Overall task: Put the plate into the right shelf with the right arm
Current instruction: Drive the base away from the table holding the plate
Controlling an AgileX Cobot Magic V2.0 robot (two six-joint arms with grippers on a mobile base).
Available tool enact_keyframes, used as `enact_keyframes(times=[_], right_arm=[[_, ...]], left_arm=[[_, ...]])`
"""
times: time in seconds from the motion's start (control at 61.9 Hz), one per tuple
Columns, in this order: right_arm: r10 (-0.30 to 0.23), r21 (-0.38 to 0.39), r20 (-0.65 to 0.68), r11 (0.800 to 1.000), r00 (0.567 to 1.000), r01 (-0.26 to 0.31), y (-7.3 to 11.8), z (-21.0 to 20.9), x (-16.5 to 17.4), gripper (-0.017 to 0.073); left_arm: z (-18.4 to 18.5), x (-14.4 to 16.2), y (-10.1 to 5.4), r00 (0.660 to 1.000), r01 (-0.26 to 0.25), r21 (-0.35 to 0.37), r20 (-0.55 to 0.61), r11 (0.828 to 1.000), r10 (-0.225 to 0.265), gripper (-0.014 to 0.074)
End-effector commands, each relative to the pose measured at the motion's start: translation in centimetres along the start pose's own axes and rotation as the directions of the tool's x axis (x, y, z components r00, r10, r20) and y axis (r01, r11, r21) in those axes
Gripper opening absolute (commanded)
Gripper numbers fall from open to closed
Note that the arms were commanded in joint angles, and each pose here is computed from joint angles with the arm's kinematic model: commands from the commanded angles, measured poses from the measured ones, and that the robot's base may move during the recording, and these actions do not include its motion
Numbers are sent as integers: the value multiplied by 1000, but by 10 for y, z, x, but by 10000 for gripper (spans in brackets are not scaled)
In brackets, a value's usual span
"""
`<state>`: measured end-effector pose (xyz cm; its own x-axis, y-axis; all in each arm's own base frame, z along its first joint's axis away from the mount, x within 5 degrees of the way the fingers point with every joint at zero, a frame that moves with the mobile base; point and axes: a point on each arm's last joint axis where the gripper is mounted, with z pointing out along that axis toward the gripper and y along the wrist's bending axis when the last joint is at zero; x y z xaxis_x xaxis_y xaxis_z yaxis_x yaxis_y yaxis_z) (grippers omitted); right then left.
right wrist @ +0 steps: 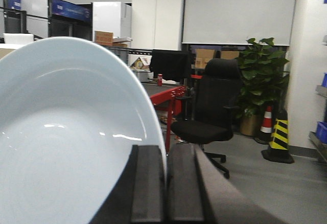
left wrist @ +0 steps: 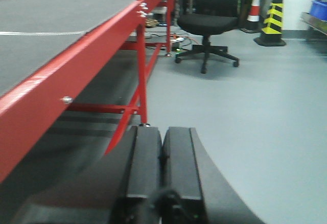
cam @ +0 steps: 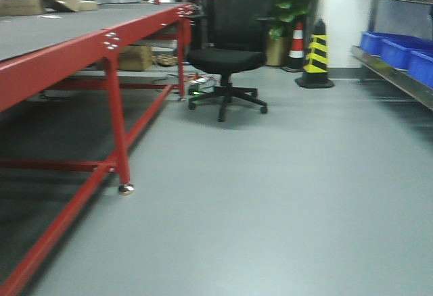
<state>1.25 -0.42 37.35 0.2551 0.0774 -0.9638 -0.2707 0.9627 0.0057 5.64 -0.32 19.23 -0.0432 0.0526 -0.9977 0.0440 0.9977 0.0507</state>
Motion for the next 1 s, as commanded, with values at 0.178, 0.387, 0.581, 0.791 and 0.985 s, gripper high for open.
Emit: enact_keyframes(times=[0.178,0.387,0.581,0.791,0.985], right_arm=[[-23,-13,93,1000,995,24,2,1,-16,54],[-23,-13,93,1000,995,24,2,1,-16,54],[-23,-13,93,1000,995,24,2,1,-16,54],[-23,-13,93,1000,995,24,2,1,-16,54],[-23,-13,93,1000,995,24,2,1,-16,54]], left_arm=[[-1,-7,2,996,7,-17,90,1000,-5,-47],[-1,-7,2,996,7,-17,90,1000,-5,-47],[-1,-7,2,996,7,-17,90,1000,-5,-47],[-1,-7,2,996,7,-17,90,1000,-5,-47],[-1,-7,2,996,7,-17,90,1000,-5,-47]])
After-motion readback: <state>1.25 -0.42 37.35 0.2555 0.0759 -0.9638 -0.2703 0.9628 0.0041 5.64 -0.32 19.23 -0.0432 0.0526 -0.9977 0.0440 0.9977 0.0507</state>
